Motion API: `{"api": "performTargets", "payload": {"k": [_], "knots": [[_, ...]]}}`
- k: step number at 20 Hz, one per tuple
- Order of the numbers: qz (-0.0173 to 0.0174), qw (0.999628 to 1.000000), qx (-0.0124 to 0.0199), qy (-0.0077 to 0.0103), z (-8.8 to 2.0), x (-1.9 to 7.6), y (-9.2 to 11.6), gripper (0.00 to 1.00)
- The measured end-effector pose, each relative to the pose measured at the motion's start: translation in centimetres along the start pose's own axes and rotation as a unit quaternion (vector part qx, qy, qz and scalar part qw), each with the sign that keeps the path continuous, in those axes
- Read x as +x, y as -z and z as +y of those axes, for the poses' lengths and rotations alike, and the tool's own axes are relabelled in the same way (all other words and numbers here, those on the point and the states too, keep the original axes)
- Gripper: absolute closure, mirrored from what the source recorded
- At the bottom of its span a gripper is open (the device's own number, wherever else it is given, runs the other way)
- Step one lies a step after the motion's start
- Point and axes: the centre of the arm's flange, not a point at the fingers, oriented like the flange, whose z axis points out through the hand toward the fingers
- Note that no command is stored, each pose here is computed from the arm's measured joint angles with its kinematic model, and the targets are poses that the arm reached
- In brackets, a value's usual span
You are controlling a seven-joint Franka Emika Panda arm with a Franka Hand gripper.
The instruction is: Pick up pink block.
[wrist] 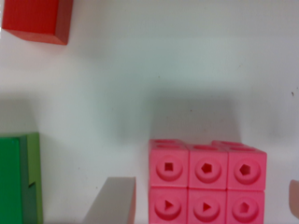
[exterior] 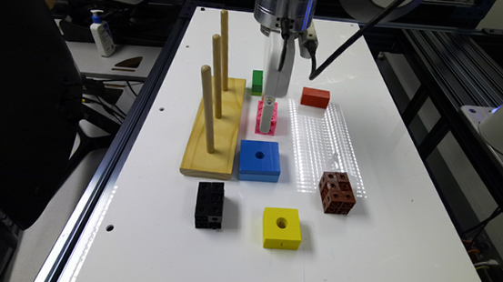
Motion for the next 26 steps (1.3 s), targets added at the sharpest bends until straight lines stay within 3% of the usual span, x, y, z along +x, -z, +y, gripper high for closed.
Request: {"api": "performTargets", "payload": {"k": [9,12,13,16,17,26], "knots": [[-0.0059,0.999967,-0.0056,-0.0002,0.1,-0.09,-1.3,0.00],[-0.0053,0.999977,-0.0042,-0.0004,0.2,-0.20,-2.9,0.00],[-0.0027,0.999995,-0.0016,-0.0006,0.1,-0.10,-3.0,0.00],[-0.0023,0.999997,-0.0011,-0.0008,0.1,-0.04,-3.0,0.00],[-0.0023,0.999997,-0.0011,-0.0008,0.1,-0.04,-3.0,1.00],[-0.0023,0.999996,-0.0013,-0.0009,0.1,-0.03,-2.9,1.00]]}}
